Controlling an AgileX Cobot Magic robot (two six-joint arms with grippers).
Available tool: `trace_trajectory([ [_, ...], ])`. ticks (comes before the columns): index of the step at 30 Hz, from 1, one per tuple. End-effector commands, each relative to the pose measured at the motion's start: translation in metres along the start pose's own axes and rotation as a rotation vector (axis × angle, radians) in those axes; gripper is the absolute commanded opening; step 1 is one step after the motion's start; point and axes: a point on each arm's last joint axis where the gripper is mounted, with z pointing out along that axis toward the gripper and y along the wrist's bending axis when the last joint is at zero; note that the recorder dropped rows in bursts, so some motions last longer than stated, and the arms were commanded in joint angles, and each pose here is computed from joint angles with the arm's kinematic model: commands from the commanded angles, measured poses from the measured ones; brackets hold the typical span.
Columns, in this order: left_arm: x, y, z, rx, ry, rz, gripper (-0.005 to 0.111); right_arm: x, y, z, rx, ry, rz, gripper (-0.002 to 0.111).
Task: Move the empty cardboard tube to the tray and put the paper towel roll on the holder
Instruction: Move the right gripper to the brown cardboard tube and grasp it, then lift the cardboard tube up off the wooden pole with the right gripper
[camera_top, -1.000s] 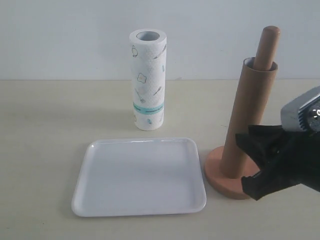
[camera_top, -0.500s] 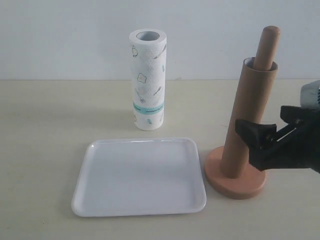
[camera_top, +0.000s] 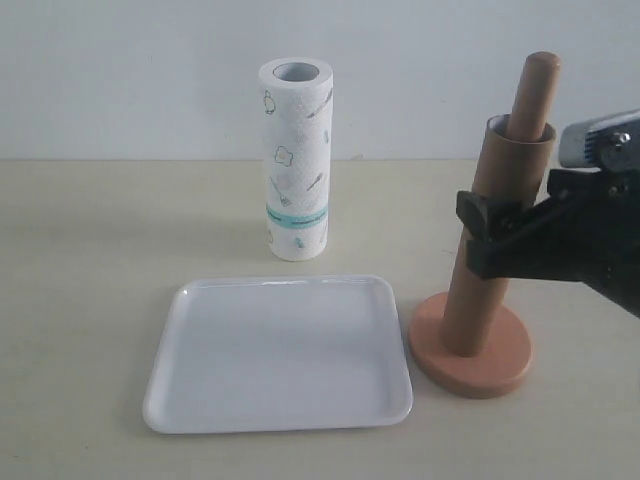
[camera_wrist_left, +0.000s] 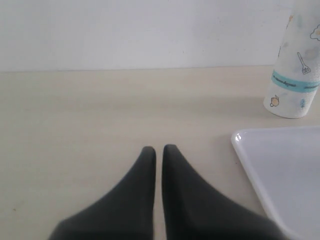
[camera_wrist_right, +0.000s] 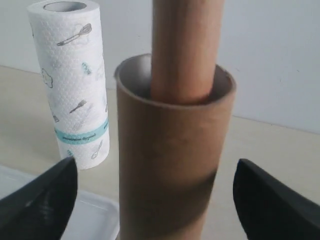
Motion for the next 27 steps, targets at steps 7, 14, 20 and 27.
trace_trajectory([
  [7,0.001,0.0,0.0,0.002,0.002,0.005,0.004,-0.006,0.004,0.026,0.002,0.022,0.01,0.029],
  [14,0.001,0.0,0.0,0.002,0.002,0.005,0.004,-0.006,0.004,0.026,0.002,0.02,0.012,0.0],
  [20,0.001,0.0,0.0,0.002,0.002,0.005,0.004,-0.013,0.003,0.021,0.001,-0.011,0.014,0.0],
  [27,0.001,0.0,0.0,0.002,0.002,0.005,0.004,-0.063,0.001,-0.015,-0.019,-0.177,0.014,0.0],
])
